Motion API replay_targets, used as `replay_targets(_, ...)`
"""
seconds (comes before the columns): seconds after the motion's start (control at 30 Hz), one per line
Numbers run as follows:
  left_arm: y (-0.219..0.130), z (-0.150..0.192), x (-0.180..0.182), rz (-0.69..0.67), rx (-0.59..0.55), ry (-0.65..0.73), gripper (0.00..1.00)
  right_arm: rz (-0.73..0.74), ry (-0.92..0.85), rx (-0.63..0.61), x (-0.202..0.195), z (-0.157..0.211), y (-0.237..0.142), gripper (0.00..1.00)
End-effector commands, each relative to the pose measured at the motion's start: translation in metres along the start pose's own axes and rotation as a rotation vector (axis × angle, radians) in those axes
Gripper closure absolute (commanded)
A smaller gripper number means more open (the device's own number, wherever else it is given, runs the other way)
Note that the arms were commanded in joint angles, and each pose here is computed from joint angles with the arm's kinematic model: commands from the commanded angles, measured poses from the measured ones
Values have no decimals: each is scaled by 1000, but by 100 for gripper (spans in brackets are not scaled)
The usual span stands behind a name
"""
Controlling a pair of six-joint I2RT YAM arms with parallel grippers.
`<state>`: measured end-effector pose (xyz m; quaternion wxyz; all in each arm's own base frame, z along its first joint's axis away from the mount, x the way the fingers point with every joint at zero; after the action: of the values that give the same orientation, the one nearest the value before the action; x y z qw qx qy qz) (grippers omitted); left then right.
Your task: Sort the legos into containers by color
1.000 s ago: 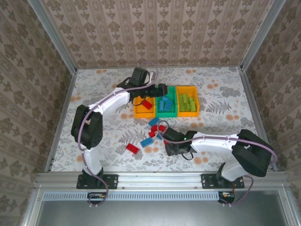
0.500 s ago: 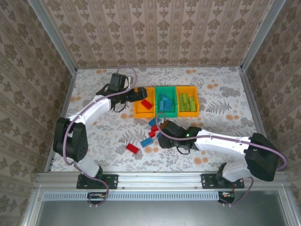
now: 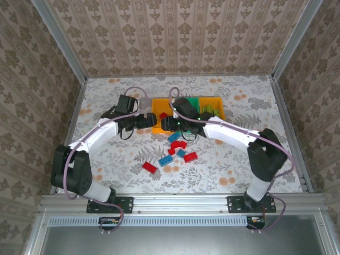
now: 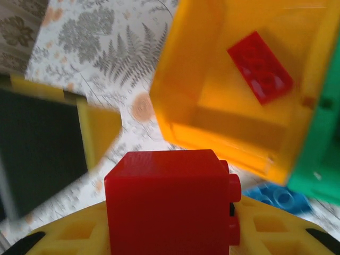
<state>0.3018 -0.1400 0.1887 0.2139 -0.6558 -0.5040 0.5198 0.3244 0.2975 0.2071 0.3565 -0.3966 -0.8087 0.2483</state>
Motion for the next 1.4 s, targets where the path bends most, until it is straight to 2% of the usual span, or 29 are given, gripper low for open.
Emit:
replay_targets(0.0, -10, 17, 14, -61, 31, -43, 0, -2, 84, 72, -6, -10, 24, 68)
replay_targets(0.17, -17, 40, 26, -74, 70, -80, 0, 57, 156, 76, -22, -21, 48, 62)
replay_targets(0.33, -23, 67, 35, -63, 115, -25, 0, 82, 140, 94, -24, -31, 62, 46)
replay_targets(0.43, -24, 86, 37, -66, 141, 37, 0, 75, 143, 110, -24, -34, 66, 31)
replay_targets(0.47, -25, 91, 36, -66, 143, 56, 0, 68, 145, 109, -23, -35, 66, 29)
replay_targets(0.63, -21, 126, 27, -40, 174, 182, 0, 30, 156, 88, -17, -41, 62, 28)
replay_targets(0.83, -19, 152, 27, -35, 204, 291, 0, 19, 146, 70, -14, -44, 53, 26)
replay_targets(1.0, -14, 164, 33, -79, 236, 336, 0, 23, 161, 58, -20, -45, 47, 26)
replay_targets(1.37, -3, 175, 22, -146, 288, 445, 0, 64, 192, 31, -36, -42, 30, 26)
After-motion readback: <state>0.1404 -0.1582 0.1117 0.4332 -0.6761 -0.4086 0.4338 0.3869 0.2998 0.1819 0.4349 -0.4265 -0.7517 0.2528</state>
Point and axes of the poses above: each hand's point on the last joint's axis, 136 mm out from that joint toward the fingers, its own y axis out along the fingers, its own x axis along the line the jaws close on, z = x × y, the point moved 8 cm from there along -y, back along the fingers, and after that the axes turned 10 degrees about -y, right-handed, at the moved point
